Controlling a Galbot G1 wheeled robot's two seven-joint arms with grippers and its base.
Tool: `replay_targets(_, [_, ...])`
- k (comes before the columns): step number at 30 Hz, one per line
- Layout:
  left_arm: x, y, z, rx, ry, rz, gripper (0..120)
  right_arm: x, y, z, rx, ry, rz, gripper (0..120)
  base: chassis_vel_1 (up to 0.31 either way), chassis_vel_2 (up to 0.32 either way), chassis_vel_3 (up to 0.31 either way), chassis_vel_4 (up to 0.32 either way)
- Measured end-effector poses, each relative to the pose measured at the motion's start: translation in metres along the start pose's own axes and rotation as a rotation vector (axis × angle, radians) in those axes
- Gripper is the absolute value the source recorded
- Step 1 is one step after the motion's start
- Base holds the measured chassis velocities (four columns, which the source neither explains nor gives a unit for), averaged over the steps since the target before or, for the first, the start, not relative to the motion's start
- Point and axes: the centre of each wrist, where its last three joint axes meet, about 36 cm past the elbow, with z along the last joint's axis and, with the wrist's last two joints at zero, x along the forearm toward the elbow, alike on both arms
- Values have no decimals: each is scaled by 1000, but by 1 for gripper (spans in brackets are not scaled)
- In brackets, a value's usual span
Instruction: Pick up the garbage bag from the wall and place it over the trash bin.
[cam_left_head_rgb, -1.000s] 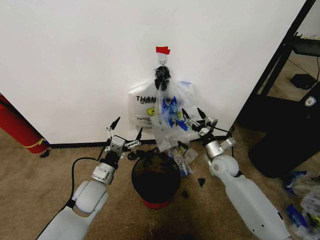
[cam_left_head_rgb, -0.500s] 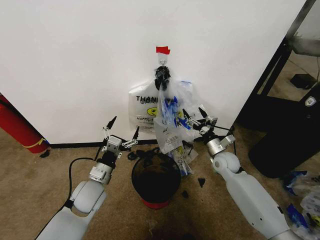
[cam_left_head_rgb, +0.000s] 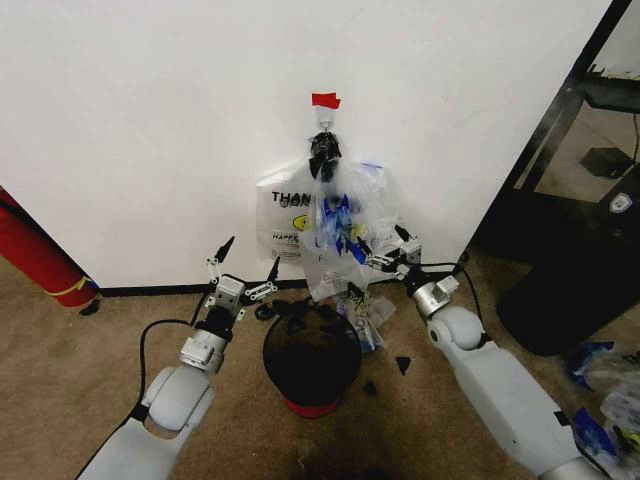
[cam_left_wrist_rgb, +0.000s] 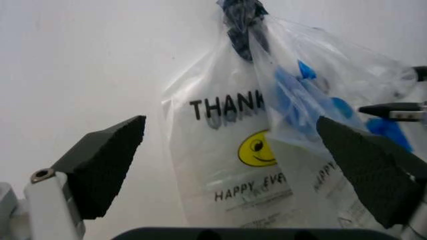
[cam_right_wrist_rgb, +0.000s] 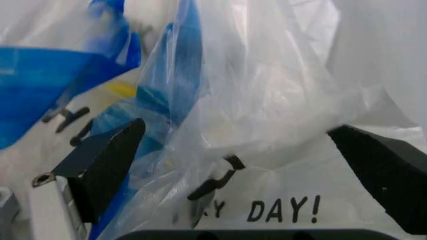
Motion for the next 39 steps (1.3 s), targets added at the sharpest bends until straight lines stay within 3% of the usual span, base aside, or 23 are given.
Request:
replay_targets(4, [12, -7, 4, 4, -1, -13, 100, -13, -7, 9, 165, 22, -14, 100, 0, 0, 0, 0])
replay_targets(8, [14, -3, 3, -4, -5, -21, 100, -22, -10, 10, 244, 6, -35, 100, 0, 0, 0, 0])
replay_targets(13, [14, 5, 2, -20, -10, -27, 100, -18, -8, -3, 263, -28, -58, 100, 0, 0, 0, 0])
replay_targets(20, [13, 6, 2, -20, -11, -31, 100, 17, -37, -10, 338, -65, -206, 100, 0, 0, 0, 0])
replay_targets(33, [8, 4, 3, -16, -13, -26, 100, 51, -42, -19, 327, -109, -407, 100, 0, 0, 0, 0])
replay_targets(39, [-4, 7, 3, -28, -21, 6, 100, 62, -34, -13, 284, -123, -397, 100, 0, 0, 0, 0])
